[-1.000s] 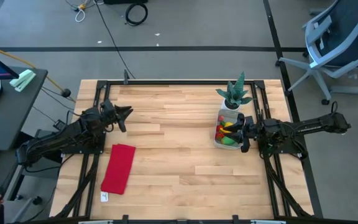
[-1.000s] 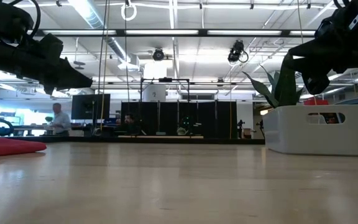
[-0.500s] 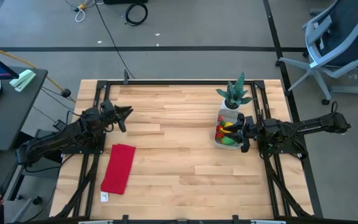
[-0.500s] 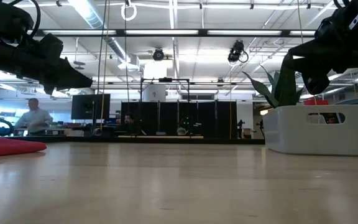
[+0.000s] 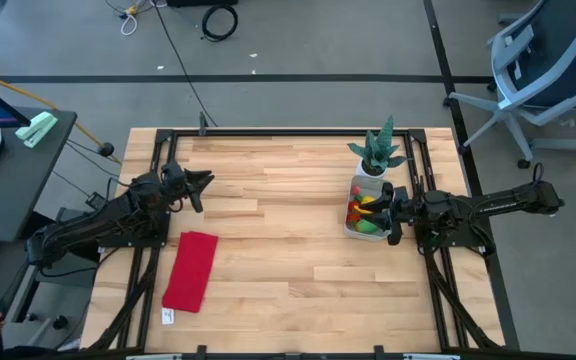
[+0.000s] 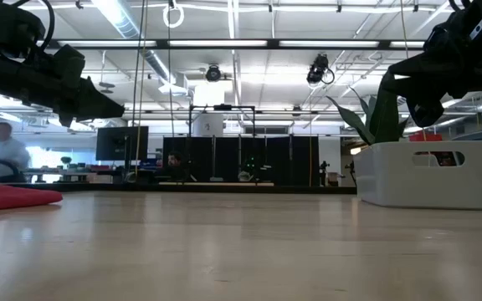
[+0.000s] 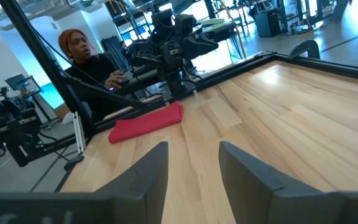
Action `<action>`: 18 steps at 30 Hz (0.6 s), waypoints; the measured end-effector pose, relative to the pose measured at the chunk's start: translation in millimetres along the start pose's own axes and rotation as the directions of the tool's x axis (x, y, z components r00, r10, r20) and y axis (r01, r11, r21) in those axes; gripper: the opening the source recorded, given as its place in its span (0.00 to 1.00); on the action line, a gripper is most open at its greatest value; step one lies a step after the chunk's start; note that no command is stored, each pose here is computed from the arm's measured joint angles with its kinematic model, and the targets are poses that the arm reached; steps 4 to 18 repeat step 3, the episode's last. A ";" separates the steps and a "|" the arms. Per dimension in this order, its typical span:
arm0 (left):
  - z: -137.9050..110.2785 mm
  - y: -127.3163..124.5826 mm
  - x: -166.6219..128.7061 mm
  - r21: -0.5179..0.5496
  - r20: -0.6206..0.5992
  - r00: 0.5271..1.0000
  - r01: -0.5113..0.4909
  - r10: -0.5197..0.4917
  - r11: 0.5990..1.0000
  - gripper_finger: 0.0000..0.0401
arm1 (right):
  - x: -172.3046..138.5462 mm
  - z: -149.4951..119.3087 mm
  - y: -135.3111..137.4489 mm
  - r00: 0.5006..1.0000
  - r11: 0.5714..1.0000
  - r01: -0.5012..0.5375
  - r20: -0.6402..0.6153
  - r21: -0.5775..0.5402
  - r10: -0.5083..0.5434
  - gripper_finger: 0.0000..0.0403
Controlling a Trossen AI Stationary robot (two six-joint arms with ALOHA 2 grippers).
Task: Pick and placing Produce into tupperware
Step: Return to Home Position
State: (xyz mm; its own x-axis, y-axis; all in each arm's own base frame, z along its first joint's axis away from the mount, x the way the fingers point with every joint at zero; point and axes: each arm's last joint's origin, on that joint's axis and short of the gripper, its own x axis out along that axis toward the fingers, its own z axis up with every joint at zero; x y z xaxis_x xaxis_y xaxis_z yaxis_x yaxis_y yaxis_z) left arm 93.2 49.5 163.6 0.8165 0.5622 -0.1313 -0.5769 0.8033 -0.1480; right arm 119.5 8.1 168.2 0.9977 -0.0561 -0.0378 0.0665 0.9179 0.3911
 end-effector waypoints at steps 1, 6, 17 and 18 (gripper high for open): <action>0.1 0.0 0.0 0.000 0.000 1.000 0.000 0.000 1.000 0.22 | 0.0 -0.1 0.0 1.000 1.000 -0.001 -0.001 0.000 0.001 0.37; 0.1 0.0 0.0 0.000 0.000 1.000 0.000 0.000 1.000 0.21 | 0.0 0.0 0.0 1.000 1.000 -0.001 0.000 0.000 0.001 0.37; 0.1 0.0 0.0 0.000 0.000 1.000 0.000 0.000 1.000 0.21 | 0.0 0.0 0.0 1.000 1.000 -0.001 0.000 0.000 0.001 0.37; 0.1 0.0 0.0 0.000 0.000 1.000 0.000 0.000 1.000 0.21 | 0.0 0.0 0.0 1.000 1.000 -0.001 0.000 0.000 0.001 0.37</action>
